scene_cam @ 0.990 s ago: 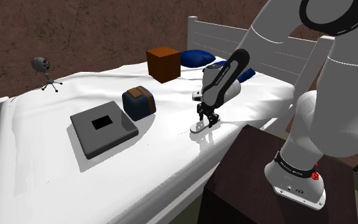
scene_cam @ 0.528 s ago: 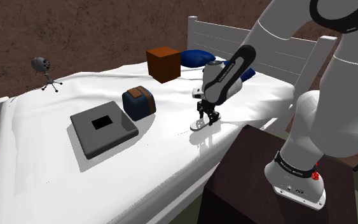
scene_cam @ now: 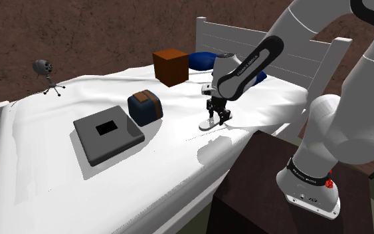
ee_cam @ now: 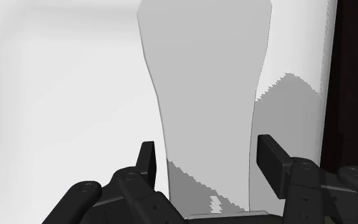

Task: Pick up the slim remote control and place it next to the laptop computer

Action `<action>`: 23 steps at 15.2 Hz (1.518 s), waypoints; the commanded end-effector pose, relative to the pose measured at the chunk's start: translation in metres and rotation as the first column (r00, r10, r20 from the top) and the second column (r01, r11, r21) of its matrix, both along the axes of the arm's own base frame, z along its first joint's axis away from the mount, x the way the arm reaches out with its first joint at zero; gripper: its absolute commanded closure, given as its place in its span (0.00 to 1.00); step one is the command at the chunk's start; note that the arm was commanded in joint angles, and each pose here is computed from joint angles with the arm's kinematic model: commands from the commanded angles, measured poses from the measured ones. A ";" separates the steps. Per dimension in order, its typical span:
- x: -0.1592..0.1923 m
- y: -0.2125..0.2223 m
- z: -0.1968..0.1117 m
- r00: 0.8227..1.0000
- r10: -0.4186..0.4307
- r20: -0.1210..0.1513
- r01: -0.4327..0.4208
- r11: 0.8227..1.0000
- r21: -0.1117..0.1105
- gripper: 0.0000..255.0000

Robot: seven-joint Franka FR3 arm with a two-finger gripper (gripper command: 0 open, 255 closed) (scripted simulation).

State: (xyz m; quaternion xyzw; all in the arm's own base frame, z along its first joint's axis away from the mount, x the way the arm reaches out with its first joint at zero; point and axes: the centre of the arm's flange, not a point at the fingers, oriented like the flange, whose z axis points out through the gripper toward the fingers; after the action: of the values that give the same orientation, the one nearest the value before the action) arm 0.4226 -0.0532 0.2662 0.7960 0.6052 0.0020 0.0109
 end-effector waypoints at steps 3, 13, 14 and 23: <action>0.001 0.000 0.021 1.000 0.000 0.000 0.000 1.000 0.000 1.00; 0.022 0.048 0.052 1.000 0.000 0.000 0.000 1.000 0.000 1.00; 0.027 0.060 0.052 1.000 0.000 0.000 0.000 1.000 0.000 1.00; 0.075 0.169 0.052 1.000 0.000 0.000 0.000 1.000 0.000 1.00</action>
State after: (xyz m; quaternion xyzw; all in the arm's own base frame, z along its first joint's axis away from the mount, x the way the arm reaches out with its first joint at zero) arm 0.4917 0.1023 0.3195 0.7956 0.6057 0.0015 0.0115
